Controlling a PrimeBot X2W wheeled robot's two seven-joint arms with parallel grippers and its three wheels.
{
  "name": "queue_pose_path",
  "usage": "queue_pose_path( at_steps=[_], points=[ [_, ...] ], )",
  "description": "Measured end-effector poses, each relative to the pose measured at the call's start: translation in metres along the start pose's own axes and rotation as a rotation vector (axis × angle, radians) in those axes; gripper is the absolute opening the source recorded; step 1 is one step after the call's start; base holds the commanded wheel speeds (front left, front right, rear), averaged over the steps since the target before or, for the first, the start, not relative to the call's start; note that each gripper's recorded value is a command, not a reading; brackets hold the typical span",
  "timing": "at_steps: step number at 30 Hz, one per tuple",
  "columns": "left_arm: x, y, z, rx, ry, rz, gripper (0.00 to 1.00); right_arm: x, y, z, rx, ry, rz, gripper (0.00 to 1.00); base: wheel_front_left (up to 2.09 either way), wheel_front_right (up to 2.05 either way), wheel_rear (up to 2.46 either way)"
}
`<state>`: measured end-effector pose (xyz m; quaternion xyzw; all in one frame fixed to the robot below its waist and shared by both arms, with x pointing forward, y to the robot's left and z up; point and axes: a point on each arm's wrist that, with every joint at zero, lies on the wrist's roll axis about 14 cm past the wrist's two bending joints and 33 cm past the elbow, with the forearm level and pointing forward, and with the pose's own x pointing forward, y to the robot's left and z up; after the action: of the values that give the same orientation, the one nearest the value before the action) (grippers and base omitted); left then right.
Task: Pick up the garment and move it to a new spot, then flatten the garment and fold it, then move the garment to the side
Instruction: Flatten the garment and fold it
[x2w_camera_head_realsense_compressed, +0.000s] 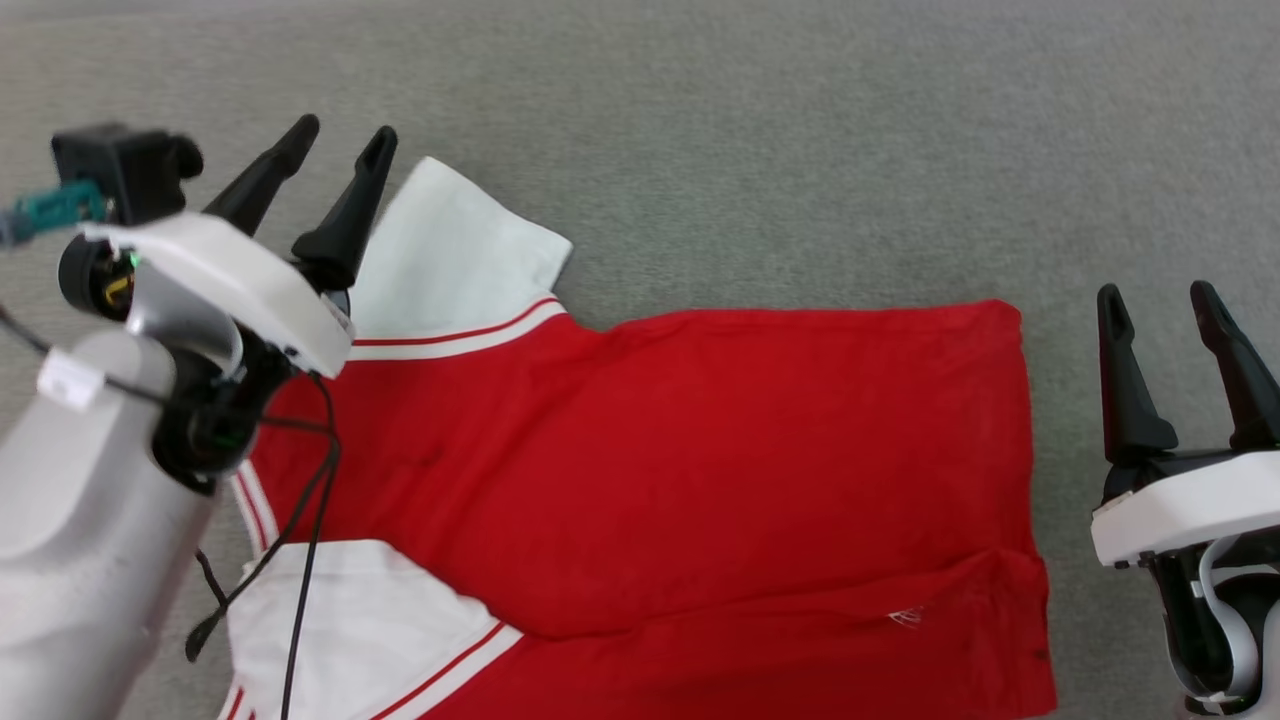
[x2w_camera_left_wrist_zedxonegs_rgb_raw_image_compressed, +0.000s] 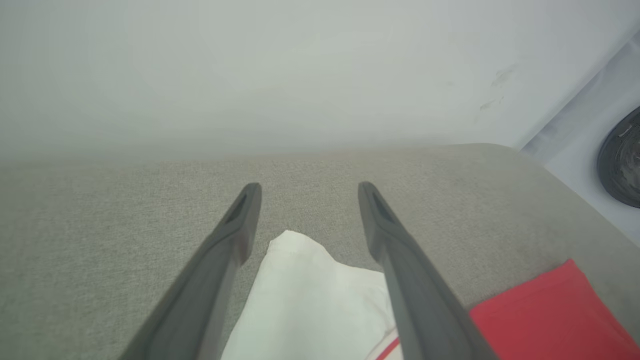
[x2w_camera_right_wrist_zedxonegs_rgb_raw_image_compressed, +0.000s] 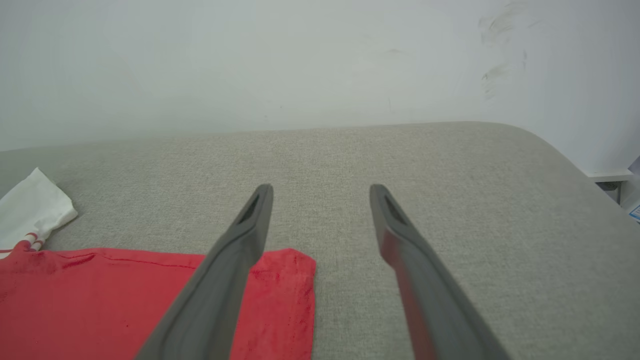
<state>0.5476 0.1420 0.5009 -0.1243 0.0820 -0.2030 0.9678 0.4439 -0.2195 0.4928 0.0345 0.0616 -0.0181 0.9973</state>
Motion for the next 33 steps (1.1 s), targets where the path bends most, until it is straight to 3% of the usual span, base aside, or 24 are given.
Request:
queue_pose_path(
  at_steps=[10, 20, 21, 22, 24, 33],
  points=[
    [0.029, 0.018, -0.076, -0.064, 0.527, -0.027, 1.00, -0.007, -0.032, -0.024, 0.031, 0.050, -0.089, 1.00, 0.00, 0.00, 0.00],
    [0.019, 0.032, -0.128, -0.096, 0.866, -0.010, 1.00, -0.013, -0.045, -0.047, 0.066, 0.103, -0.130, 1.00, 0.00, 0.00, 0.00],
    [0.019, 0.031, -0.130, -0.103, 0.884, -0.013, 0.84, -0.013, -0.045, -0.049, 0.068, 0.107, -0.132, 1.00, 0.00, 0.00, 0.00],
    [0.019, 0.031, -0.132, -0.107, 0.897, -0.013, 0.43, -0.013, -0.045, -0.050, 0.071, 0.111, -0.133, 1.00, 0.00, 0.00, 0.00],
    [0.020, 0.031, -0.134, -0.108, 0.907, -0.011, 0.00, -0.014, -0.045, -0.054, 0.080, 0.124, -0.132, 1.00, 0.00, 0.00, 0.00],
    [0.024, 0.027, -0.122, -0.091, 0.827, -0.004, 0.00, -0.006, -0.031, -0.066, 0.121, 0.218, -0.087, 1.00, 0.00, 0.00, 0.00]
  ],
)
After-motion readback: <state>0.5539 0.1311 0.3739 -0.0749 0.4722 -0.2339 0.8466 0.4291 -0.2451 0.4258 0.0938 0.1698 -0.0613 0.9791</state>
